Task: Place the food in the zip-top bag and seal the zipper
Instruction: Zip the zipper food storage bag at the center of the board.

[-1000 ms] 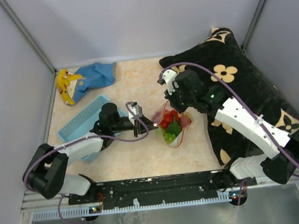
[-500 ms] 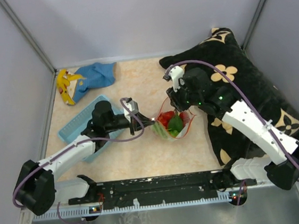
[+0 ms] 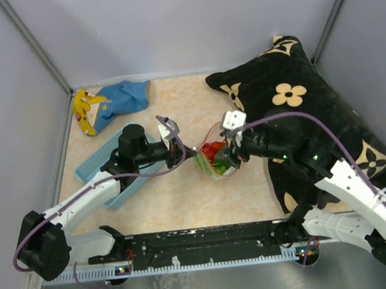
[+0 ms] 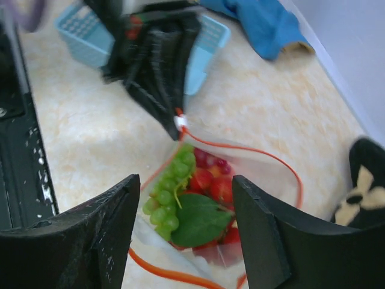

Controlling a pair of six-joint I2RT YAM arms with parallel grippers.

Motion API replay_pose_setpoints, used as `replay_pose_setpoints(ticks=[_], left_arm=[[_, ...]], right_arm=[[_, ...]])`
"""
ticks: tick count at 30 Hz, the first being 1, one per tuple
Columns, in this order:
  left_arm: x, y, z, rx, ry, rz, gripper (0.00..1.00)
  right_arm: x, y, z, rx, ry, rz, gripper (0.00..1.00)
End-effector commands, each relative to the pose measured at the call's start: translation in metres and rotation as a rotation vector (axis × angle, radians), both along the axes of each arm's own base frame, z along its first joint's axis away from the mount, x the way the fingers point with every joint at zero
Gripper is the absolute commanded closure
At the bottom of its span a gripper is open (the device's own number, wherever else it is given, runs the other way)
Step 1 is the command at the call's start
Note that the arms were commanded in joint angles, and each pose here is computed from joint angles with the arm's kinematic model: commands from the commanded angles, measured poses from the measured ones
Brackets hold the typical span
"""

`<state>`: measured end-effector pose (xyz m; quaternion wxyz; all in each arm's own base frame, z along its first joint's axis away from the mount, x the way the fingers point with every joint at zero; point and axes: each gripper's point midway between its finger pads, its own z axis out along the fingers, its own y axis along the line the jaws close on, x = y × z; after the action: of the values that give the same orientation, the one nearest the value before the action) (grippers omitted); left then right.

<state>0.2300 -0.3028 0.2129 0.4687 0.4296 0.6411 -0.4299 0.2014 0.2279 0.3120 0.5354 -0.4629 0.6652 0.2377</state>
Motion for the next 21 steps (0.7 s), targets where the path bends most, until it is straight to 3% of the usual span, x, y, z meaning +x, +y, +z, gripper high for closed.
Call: replay_pose_setpoints(ticks=[1, 6, 11, 21], left_arm=[[0.001, -0.003, 0.029, -0.048, -0.028, 0.007, 1.0], [-0.002, -0.002, 0.034, -0.059, -0.034, -0.004, 1.0], [-0.006, -0.001, 0.037, -0.072, -0.042, -0.014, 1.0], [-0.01, 0.001, 0.039, -0.076, -0.059, -0.026, 1.0]], right_arm=[[-0.026, 0.037, 0.016, 0.015, -0.275, 0.28, 0.37], [-0.023, 0.057, 0.013, 0.012, -0.352, 0.365, 0.41], [-0.007, 0.076, 0.004, -0.006, -0.333, 0.379, 0.58], [0.014, 0.092, -0.01, -0.031, -0.337, 0.36, 0.59]])
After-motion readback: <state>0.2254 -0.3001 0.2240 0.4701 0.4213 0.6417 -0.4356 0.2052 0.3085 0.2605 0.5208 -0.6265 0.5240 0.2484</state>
